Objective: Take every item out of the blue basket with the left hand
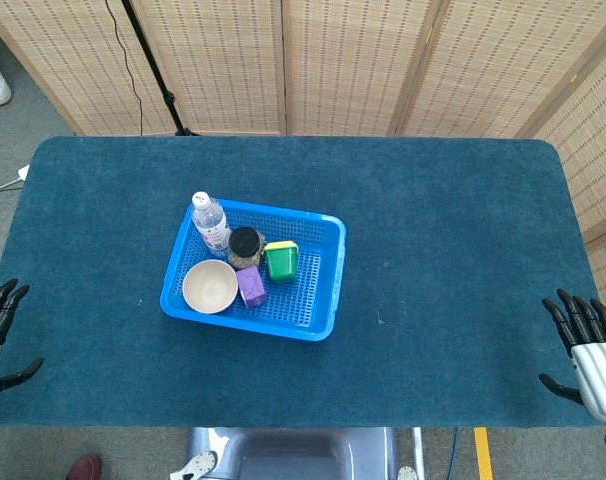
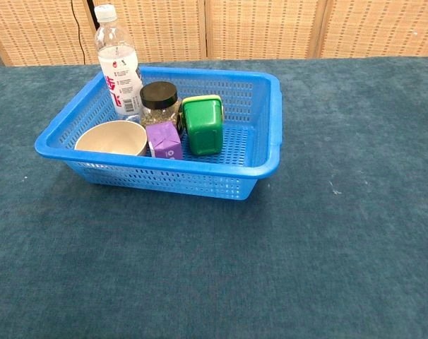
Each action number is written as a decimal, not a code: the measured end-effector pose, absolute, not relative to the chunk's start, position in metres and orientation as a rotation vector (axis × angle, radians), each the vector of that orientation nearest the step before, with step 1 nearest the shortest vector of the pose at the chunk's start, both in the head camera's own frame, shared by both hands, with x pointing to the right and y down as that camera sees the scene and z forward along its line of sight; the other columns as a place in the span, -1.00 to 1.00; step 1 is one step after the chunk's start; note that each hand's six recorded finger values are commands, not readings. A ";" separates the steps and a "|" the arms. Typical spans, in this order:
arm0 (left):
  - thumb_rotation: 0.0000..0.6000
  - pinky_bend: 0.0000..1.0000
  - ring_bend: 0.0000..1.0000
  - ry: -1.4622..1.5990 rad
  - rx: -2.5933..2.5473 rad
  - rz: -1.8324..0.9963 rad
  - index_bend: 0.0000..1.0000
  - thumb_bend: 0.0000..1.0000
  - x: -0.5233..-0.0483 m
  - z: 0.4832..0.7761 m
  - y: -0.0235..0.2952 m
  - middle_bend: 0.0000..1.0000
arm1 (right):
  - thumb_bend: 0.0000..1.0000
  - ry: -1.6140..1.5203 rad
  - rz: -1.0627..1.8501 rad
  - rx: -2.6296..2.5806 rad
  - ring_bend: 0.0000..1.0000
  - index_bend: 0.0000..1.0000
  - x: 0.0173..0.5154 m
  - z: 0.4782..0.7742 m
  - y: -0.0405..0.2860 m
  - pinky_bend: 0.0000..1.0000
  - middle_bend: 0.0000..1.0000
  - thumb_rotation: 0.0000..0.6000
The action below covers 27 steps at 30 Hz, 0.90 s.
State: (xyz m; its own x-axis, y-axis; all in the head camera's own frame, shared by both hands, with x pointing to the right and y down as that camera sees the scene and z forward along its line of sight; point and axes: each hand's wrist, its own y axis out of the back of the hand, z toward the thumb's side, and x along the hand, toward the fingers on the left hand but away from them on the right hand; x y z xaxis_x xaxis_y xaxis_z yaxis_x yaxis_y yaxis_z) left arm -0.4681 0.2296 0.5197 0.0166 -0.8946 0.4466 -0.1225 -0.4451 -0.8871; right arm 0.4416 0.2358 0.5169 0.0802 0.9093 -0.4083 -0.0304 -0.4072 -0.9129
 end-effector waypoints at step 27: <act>1.00 -1.00 -1.00 1.089 -1.645 -1.442 -1.00 -0.65 -0.468 0.510 0.225 -1.00 | -1.00 -0.959 1.140 -1.991 -1.00 -1.00 0.375 0.539 0.161 -1.00 -1.00 1.00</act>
